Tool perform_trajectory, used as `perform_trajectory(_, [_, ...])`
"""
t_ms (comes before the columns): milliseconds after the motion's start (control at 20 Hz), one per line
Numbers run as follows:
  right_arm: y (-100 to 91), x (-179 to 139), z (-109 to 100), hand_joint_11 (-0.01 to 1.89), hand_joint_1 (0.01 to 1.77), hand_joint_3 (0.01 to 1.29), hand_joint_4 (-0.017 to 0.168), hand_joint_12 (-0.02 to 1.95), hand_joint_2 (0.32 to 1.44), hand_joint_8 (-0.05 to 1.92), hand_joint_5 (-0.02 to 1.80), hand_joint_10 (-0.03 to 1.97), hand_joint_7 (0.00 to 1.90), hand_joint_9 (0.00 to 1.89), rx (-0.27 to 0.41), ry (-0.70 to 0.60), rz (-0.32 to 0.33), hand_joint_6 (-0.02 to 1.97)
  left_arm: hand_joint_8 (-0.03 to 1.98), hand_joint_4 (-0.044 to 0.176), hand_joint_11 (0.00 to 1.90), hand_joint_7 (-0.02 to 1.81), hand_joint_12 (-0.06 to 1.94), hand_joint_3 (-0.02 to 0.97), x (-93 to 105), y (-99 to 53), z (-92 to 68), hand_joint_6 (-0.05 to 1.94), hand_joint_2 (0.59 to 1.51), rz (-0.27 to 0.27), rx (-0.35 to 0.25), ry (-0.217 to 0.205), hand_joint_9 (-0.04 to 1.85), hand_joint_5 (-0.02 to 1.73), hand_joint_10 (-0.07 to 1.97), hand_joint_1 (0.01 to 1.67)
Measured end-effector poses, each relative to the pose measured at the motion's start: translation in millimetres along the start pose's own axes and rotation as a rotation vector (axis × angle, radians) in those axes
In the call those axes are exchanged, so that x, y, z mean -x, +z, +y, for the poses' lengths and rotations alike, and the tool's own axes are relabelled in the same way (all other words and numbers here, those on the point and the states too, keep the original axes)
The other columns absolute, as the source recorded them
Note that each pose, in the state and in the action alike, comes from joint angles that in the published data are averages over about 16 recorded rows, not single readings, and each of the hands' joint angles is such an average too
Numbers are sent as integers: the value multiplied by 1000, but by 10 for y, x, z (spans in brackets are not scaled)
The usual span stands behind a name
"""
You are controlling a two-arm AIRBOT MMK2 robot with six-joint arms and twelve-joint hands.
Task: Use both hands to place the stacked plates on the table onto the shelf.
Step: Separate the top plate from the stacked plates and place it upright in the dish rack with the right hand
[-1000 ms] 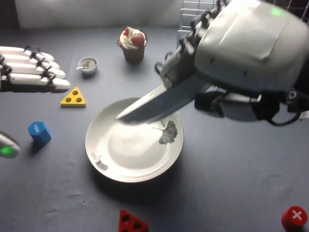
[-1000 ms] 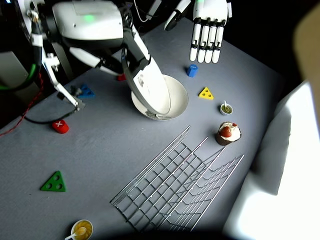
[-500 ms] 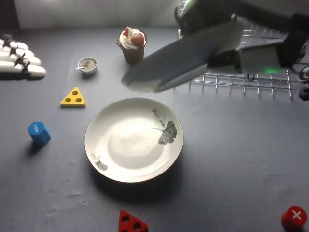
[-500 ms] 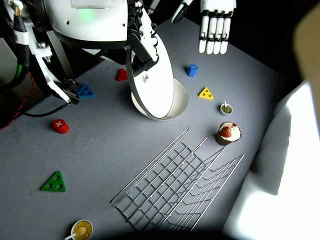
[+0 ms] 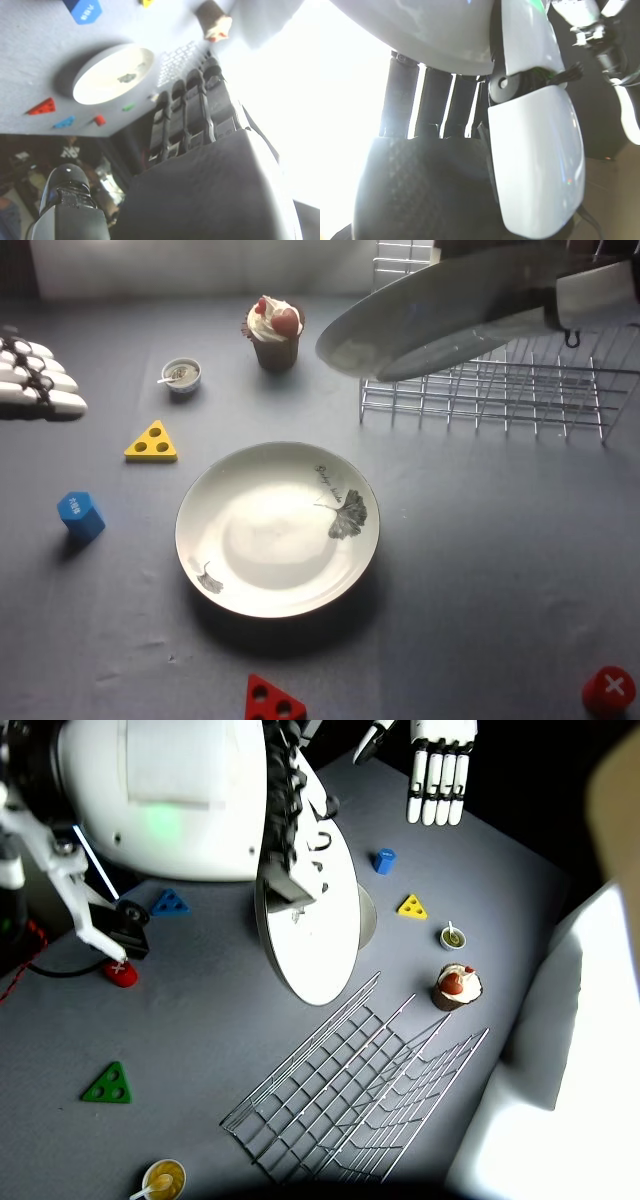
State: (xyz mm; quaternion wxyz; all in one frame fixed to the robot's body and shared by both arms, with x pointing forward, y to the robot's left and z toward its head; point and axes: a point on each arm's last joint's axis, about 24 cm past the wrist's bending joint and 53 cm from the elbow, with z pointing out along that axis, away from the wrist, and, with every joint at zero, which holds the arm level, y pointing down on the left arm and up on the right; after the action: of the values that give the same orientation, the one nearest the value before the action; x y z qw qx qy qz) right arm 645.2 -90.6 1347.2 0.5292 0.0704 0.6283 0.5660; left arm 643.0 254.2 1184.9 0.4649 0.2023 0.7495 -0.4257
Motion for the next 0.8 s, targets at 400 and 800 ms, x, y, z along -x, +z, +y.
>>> perform_trajectory(400, [30,383,-238,1009,1456,13,-8,1303,957,477,920,632,1150,1181,-64,132,-71,833,0,1,139,134,12,5,129,31,-20,16,995,-43,-26,3,129,122,7,85])
perform_trajectory(800, [67,634,-489,1012,1462,13,-8,1301,957,372,928,619,1202,1174,-138,260,-107,861,-1,1,141,149,12,5,230,72,-64,16,994,-77,-46,5,147,128,8,104])
